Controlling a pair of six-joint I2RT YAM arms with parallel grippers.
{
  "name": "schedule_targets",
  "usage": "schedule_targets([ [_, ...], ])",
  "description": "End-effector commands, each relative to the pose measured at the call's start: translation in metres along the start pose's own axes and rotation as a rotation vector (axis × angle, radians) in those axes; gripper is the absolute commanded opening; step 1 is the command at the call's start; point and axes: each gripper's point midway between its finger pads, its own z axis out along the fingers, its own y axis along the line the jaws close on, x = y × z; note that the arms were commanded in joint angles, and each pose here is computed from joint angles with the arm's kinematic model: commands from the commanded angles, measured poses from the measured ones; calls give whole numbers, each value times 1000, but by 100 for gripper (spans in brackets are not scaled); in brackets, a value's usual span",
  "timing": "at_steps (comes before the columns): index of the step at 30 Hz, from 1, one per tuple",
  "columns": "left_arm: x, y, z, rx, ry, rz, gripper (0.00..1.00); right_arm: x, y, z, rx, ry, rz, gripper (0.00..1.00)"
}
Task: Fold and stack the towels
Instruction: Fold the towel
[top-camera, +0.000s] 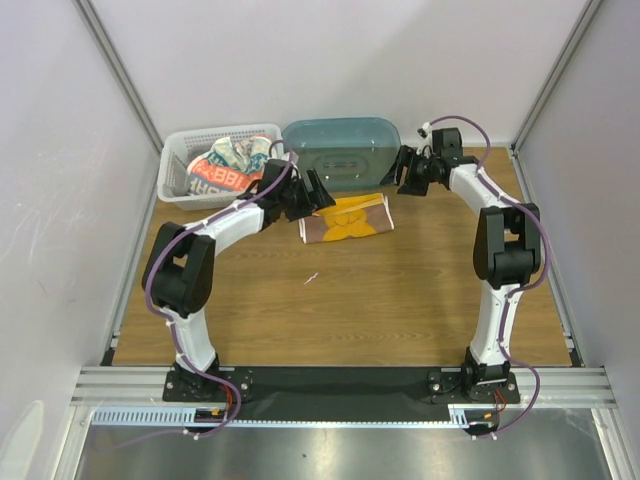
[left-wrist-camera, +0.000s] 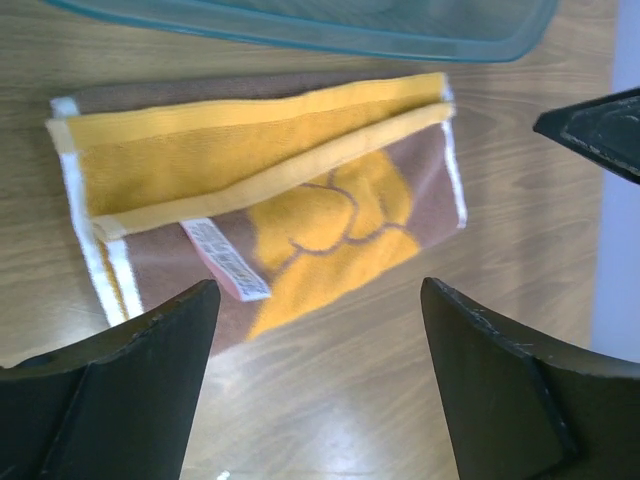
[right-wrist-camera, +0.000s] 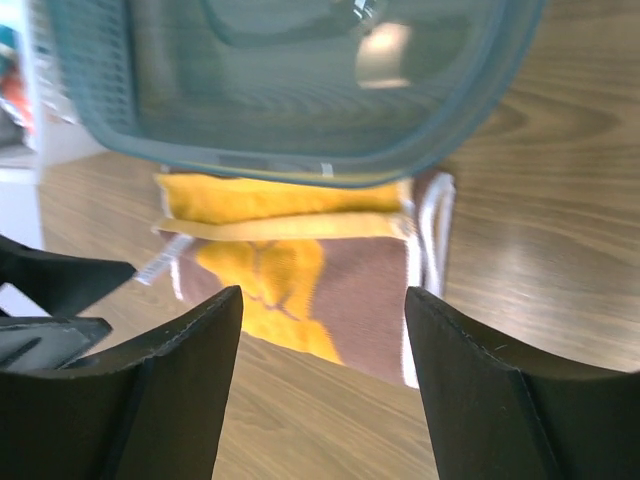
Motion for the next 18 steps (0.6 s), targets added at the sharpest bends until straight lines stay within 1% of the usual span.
schedule_targets([
  [1,-3,18,11,-56,-46,62,87,17,-23,12,34,44,-29,69],
  [4,4,31,12,-127,-48,98,86,28,-25,17,23,68,-28,68],
  [6,3,35,11,-156,-62,119,87,37,-27,20,23,85,-22,67],
  [8,7,41,14,-178,-51,132,88,44,-26,25,19,97,-35,66],
  [12,21,47,25,-163,-8,134,87,61,-28,35,33,140,-56,65],
  [15,32,51,31,-163,19,130,84,71,-33,38,49,159,-55,62],
  [18,39,55,32,-176,33,135,79,76,-40,36,78,173,-59,58],
])
